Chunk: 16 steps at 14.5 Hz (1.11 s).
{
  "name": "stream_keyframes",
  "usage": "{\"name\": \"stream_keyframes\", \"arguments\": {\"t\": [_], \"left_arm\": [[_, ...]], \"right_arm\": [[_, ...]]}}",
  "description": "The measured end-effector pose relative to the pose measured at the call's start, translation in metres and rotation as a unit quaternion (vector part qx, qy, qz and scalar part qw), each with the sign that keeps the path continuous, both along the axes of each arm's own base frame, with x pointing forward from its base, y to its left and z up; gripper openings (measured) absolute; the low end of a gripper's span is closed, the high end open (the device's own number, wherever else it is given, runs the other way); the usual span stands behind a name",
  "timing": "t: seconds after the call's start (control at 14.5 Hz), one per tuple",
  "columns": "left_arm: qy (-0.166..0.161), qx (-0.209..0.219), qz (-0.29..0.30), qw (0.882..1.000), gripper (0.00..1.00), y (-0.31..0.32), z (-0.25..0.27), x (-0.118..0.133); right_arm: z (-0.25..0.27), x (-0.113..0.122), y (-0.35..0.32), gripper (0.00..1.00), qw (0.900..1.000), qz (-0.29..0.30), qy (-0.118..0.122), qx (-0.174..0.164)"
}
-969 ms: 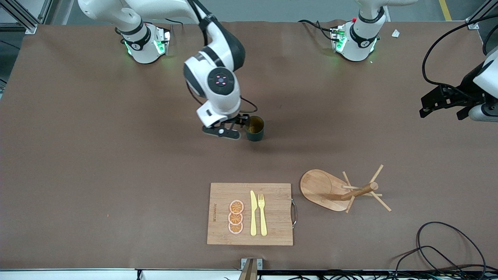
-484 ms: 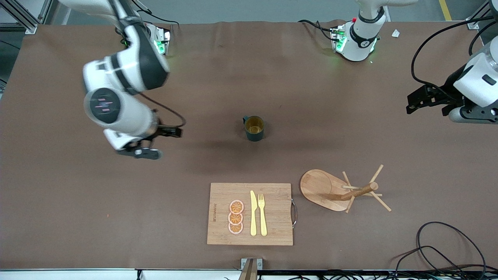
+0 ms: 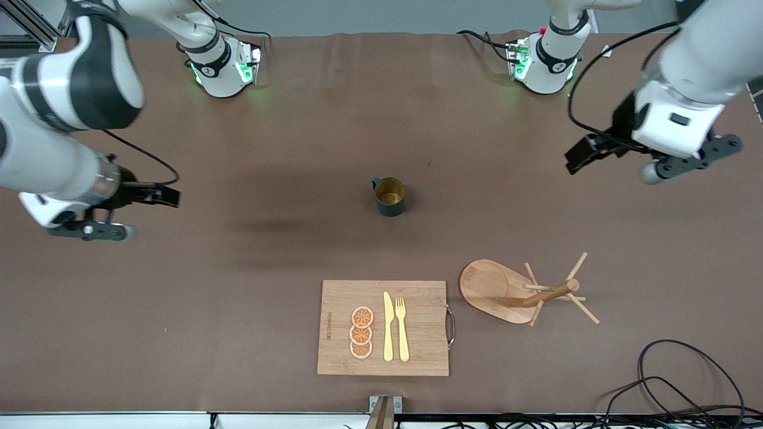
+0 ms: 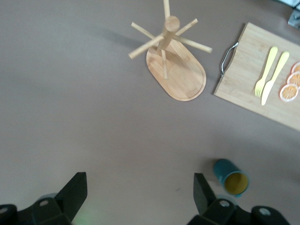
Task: Pass cup and hang on rack
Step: 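Release the mug and withdraw the right gripper while the left gripper approaches, then lower the left gripper onto the mug handle and grasp it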
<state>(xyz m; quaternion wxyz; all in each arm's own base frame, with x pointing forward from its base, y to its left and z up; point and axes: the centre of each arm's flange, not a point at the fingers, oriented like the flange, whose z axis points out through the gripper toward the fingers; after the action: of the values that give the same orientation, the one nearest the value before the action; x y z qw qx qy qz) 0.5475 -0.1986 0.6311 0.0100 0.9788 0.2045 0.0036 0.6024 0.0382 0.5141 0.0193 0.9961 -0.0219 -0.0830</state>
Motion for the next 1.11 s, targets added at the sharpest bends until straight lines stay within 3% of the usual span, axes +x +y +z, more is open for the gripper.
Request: {"name": "stream_keyframes", "arguments": {"t": [0.28, 0.55, 1.11], "left_arm": [[-0.033, 0.065, 0.051, 0.996, 0.98, -0.116, -0.025, -0.038], [-0.082, 0.121, 0.073, 0.987, 0.99, -0.238, -0.087, -0.092], [-0.23, 0.226, 0.134, 0.937, 1.0, -0.393, -0.297, -0.212]], "right_arm": [[0.031, -0.004, -0.08, 1.0, 1.0, -0.003, -0.014, 0.011], [0.062, -0.004, -0.088, 1.0, 0.999, -0.015, -0.032, 0.009], [0.072, 0.003, -0.079, 1.0, 0.999, -0.023, -0.032, 0.007]]}}
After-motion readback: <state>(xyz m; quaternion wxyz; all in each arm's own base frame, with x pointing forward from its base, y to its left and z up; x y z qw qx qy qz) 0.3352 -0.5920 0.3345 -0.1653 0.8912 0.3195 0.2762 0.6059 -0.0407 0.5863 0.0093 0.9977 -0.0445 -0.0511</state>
